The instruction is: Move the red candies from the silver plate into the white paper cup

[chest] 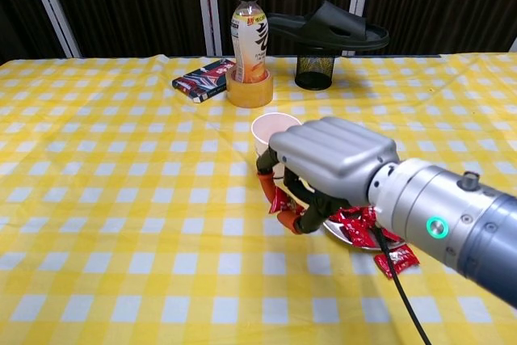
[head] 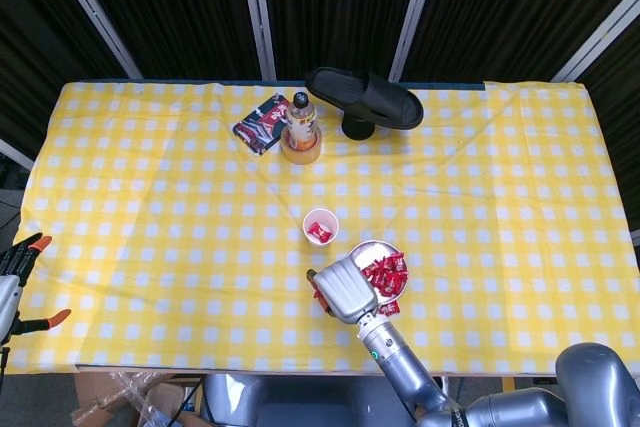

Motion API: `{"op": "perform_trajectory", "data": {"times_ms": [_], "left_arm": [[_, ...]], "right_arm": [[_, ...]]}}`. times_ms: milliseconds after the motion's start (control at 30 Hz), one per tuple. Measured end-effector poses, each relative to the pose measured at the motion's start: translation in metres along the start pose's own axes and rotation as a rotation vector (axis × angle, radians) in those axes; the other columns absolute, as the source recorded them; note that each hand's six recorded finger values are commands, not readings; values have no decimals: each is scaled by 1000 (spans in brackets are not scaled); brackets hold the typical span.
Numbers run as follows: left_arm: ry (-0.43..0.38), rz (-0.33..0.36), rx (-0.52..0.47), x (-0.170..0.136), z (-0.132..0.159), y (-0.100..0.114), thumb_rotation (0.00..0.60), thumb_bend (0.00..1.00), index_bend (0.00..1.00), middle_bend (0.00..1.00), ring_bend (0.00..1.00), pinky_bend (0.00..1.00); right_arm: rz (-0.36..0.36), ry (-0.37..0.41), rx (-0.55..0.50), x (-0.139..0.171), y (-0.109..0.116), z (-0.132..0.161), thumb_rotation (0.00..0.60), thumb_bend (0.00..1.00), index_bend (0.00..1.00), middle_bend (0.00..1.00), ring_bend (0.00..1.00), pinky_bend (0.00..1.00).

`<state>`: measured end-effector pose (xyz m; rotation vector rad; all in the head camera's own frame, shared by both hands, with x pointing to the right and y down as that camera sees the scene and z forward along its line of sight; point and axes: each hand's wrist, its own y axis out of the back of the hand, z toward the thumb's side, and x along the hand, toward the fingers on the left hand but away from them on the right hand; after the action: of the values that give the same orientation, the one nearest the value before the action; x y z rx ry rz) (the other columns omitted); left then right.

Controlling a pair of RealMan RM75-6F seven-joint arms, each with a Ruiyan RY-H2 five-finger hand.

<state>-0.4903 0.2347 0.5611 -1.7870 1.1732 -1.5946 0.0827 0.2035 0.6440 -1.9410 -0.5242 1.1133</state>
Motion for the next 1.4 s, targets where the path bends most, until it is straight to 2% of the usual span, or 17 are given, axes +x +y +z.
{"op": "perform_trajectory", "data": {"times_ms": [233,433,733,1000,1233,1400], "left_arm": [[-1,-4,1,0,0,-1,600,24,0,0,0,0],[0,-9,0,1,0,-1,600,24,0,0,0,0],[7,-26,-6,3,-1,-3,600,24,0,0,0,0],[14,-38,-22,4,-1,-2,600,23,0,0,0,0],[14,-43,-28,5,-1,-2,600,23,0,0,0,0],[15,-43,-29,5,-1,-2,600,24,0,0,0,0]], "right_arm": [[-86,-36,-12,-13,45,-10,600,500,567,844,948,1000],[-114,-64,-8,-34,65,-19,600,499,567,844,948,1000],[-100,-124,-24,-69,59,-42,600,500,568,844,948,1000],[-86,-137,-41,-91,47,-48,600,500,560,844,948,1000],[-76,-131,-44,-97,38,-46,600,498,447,844,948,1000],[-97,-128,-42,-96,42,-44,600,469,396,844,948,1000]]}}
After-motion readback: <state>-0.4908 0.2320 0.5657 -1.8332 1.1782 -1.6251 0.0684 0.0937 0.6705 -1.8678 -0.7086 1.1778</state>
